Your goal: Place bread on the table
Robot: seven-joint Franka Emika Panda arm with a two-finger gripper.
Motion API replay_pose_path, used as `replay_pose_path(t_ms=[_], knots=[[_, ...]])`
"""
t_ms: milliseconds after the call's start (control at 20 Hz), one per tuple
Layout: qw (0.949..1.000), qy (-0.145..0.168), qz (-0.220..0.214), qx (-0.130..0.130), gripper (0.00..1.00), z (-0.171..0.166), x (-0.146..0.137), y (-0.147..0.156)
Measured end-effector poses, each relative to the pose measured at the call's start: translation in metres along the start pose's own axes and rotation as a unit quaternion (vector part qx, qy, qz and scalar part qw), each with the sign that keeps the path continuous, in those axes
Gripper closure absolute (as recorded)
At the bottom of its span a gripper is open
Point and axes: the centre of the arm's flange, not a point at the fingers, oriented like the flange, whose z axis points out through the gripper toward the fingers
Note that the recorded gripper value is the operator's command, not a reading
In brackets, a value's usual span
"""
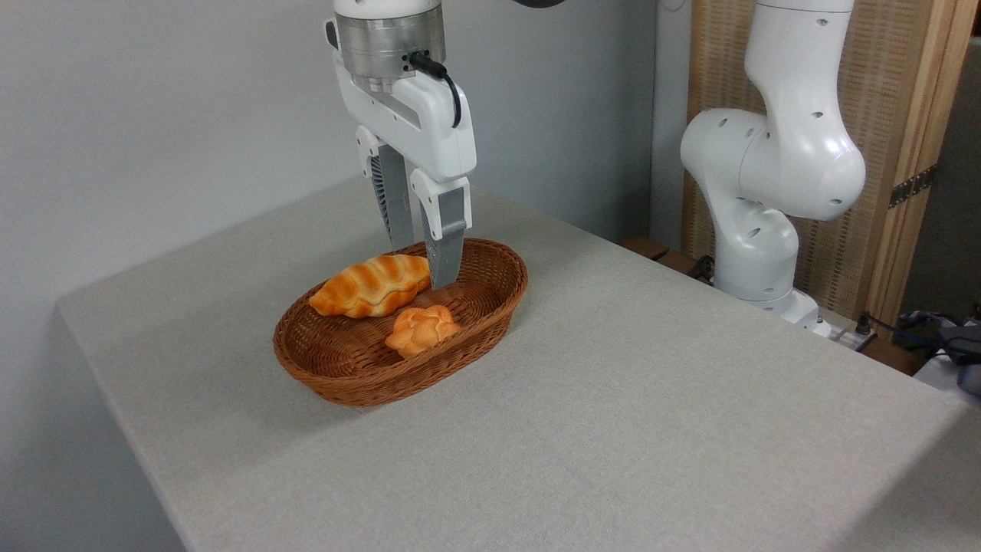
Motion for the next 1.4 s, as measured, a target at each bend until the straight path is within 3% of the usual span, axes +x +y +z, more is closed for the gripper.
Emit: replay_pose_path(t_ms=[900,1200,1400], knots=[[0.9999,-0.001,0.01,-0.001,0.0,0.001,0.008,0.008],[0.9985,-0.013,0.049,-0.02,0.0,0.035,0.036,0.042],[0.9978,0.025,0.036,-0.049,0.0,0.057,0.057,0.063]])
